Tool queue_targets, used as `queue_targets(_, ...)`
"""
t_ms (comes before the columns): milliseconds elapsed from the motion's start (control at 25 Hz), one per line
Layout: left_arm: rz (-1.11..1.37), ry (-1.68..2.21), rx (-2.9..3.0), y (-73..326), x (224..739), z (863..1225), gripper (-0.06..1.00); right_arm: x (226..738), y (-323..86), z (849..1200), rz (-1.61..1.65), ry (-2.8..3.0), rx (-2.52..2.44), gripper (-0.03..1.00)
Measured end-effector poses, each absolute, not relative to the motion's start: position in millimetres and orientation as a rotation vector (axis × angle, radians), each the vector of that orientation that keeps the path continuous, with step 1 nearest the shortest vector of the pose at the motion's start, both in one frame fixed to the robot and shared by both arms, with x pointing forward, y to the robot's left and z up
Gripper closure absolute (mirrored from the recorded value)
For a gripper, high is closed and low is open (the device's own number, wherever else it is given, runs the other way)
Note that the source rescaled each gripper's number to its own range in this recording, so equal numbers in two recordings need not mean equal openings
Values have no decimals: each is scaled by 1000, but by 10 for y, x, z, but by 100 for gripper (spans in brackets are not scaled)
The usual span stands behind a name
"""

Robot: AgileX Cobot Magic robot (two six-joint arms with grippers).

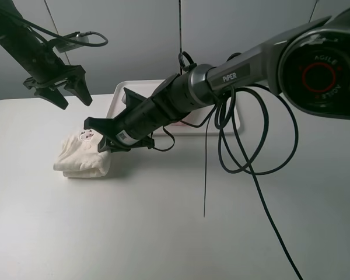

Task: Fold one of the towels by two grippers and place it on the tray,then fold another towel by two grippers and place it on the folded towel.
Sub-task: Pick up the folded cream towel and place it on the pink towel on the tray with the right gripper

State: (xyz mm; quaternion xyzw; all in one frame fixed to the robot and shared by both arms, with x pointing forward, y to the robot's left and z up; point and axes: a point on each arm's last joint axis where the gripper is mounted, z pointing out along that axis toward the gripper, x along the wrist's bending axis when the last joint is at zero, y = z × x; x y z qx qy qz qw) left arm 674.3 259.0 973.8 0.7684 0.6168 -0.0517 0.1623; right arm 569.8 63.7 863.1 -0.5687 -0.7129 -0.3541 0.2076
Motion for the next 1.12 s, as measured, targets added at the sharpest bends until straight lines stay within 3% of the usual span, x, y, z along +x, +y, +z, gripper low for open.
queue_targets(880, -191, 1737, 2211, 2574, 6717, 9740, 2, 6709, -114, 9662, -1328, -1871, -1600, 89)
queue_targets(1120, -195, 1734, 2211, 2572, 6715, 9741, 2, 6888, -405, 9688, -1326, -1854, -1676, 89)
